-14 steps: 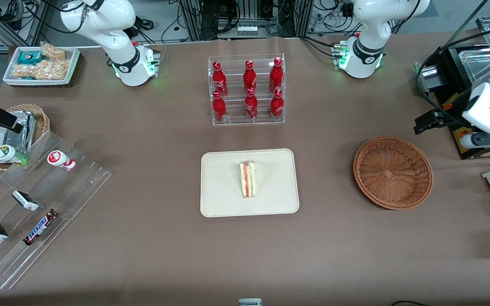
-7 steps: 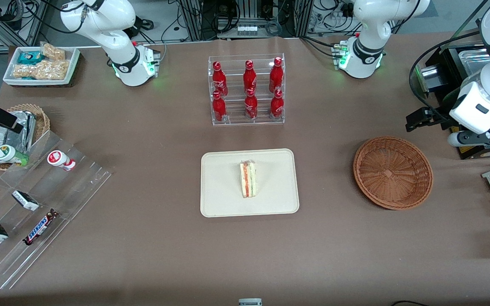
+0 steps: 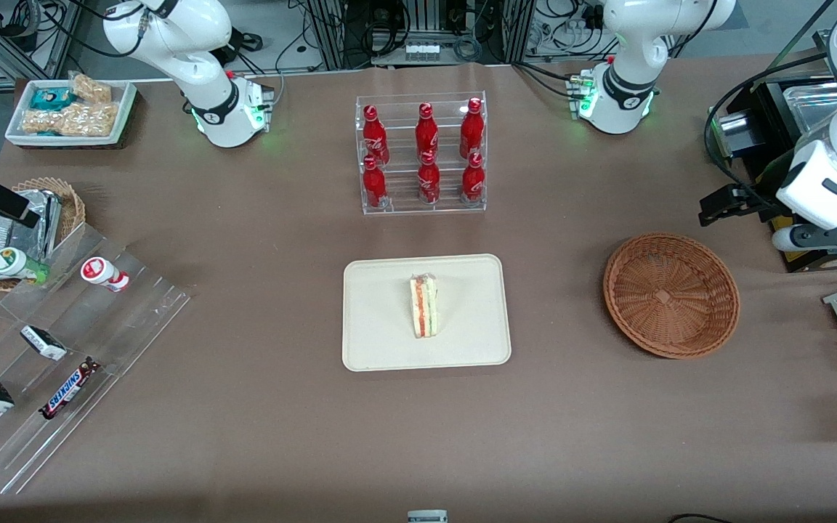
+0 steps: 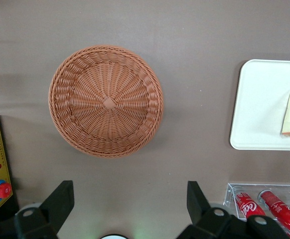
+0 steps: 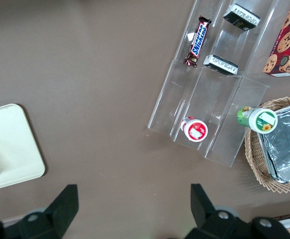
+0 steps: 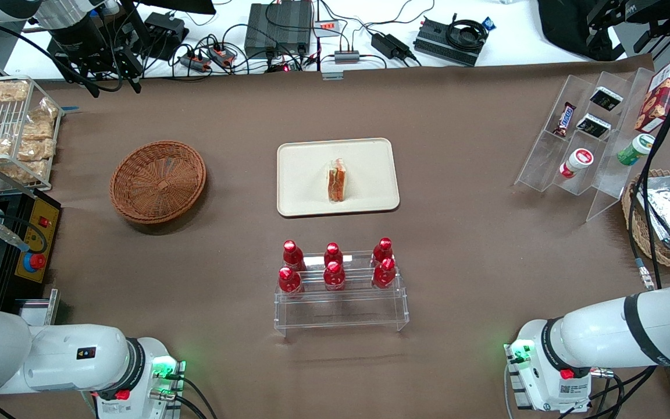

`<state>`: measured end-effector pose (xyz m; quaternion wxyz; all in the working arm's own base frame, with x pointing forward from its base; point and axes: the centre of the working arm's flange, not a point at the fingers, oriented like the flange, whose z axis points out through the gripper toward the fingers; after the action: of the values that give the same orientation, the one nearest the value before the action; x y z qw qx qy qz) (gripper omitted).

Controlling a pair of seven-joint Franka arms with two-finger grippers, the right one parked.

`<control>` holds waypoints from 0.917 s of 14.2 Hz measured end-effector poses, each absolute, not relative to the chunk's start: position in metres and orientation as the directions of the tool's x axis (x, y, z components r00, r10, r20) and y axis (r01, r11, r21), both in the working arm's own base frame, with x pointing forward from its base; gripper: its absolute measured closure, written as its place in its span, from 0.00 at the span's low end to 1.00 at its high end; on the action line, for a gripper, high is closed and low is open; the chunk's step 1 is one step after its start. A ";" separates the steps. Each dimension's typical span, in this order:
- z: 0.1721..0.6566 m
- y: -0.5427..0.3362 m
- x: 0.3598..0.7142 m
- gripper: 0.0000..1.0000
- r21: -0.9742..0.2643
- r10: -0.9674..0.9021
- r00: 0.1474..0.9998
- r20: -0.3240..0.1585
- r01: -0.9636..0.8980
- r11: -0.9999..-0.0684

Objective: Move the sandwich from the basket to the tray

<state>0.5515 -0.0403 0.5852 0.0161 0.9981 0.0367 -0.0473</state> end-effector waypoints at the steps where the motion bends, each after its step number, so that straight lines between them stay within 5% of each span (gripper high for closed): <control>1: 0.589 -0.040 0.552 0.00 0.018 0.070 0.994 -0.085 0.071 -0.997; 13: 0.615 -0.068 0.551 0.00 0.008 0.014 0.999 -0.030 0.014 -1.000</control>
<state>0.5505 -0.0678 0.6152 0.0043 0.9999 0.0068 -0.0148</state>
